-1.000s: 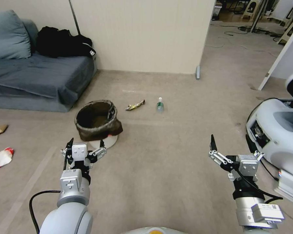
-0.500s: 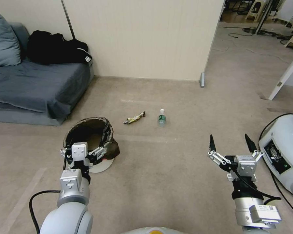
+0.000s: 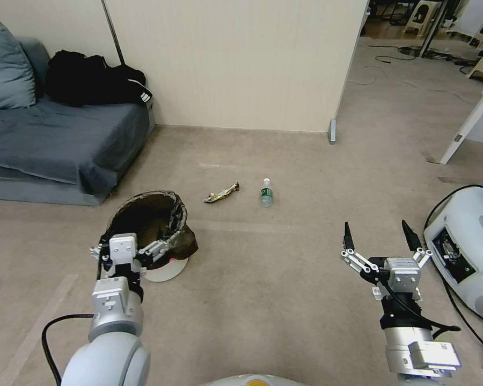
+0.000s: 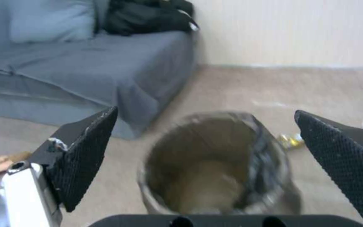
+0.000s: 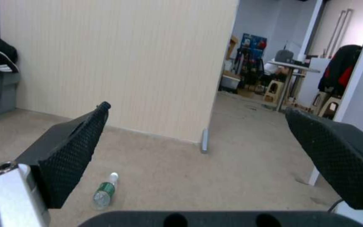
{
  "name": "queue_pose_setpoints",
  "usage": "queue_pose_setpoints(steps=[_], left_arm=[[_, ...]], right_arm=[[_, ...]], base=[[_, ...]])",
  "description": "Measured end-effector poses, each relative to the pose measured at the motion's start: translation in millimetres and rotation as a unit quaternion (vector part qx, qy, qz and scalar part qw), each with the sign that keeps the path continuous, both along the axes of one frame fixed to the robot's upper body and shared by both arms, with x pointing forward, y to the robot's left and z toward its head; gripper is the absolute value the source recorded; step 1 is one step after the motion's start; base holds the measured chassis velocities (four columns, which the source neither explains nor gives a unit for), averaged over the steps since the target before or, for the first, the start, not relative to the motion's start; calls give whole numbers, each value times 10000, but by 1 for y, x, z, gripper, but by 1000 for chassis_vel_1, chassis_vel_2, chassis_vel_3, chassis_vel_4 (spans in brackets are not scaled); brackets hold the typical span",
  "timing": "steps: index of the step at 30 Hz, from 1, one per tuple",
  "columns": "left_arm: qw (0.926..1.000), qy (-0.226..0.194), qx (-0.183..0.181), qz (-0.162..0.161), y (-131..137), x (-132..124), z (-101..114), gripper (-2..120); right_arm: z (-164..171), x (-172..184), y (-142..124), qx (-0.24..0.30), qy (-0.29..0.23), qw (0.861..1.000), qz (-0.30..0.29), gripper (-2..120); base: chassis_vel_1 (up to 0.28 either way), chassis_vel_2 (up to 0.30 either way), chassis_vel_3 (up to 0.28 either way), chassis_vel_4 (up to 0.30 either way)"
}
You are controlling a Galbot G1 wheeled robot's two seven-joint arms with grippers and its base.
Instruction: Pick up the trash bin, then pick up the garbage from the floor and place it into the trash bin.
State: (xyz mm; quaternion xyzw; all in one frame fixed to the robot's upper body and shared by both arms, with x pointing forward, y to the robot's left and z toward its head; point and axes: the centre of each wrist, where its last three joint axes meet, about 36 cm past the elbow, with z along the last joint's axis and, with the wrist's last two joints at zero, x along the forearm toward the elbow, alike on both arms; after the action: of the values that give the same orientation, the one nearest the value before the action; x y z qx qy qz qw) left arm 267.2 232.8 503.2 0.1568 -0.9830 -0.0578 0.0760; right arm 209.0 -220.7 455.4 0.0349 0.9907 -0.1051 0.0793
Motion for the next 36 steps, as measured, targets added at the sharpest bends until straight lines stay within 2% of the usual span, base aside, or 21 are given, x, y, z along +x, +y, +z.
queue_pose_setpoints(steps=[5, 6, 7, 10, 11, 14, 15, 18, 19, 20, 28, 36], left_arm=[[9995, -130, -240, 124, 19, 20, 3, 100], [9981, 2, -534, 292, 36, 42, 1, 100], [9981, 2, -534, 292, 36, 42, 1, 100], [9919, 418, -874, 828, 62, 89, -10, 100], [9919, 418, -874, 828, 62, 89, -10, 100], [9841, 777, -1135, 1122, 73, 117, -24, 100], [9841, 777, -1135, 1122, 73, 117, -24, 100], [9769, 1111, -1238, 1339, 83, 134, -45, 100], [9769, 1111, -1238, 1339, 83, 134, -45, 100], [9739, 1230, -1323, 1376, 85, 137, -49, 100], [9644, 1779, -1534, 1215, 80, 147, -65, 100], [9517, 2216, -1625, 1371, 88, 166, -96, 99]], right_arm=[[-1, 0, 0, -10, 14, 10000, 12, 100], [-2, 2, -1, -25, 14, 10000, 19, 100], [-2, 2, -1, -25, 14, 10000, 19, 100], [-6, 5, -2, -68, 27, 10000, 37, 100], [-6, 5, -2, -68, 27, 10000, 37, 100], [-6, 5, -2, -70, 32, 10000, 38, 100], [-6, 5, -2, -70, 32, 10000, 38, 100], [-8, 6, -3, -80, 53, 9999, 35, 100], [-8, 6, -3, -80, 53, 9999, 35, 100], [-9, 6, -3, -83, 64, 9999, 33, 100], [-15, 7, -5, -93, 132, 9999, 31, 100], [-16, 8, -4, -90, 141, 9998, 54, 100]], base=[[0, 0, 0, 0], [0, 0, 0, 0], [0, 0, 0, 0], [0, 0, 0, 0], [0, 0, 0, 0], [0, 0, 0, 0], [0, 0, 0, 0], [0, 0, 0, 0], [0, 0, 0, 0], [0, 0, 0, 0], [0, 0, 0, 0], [0, 0, 0, 0]])
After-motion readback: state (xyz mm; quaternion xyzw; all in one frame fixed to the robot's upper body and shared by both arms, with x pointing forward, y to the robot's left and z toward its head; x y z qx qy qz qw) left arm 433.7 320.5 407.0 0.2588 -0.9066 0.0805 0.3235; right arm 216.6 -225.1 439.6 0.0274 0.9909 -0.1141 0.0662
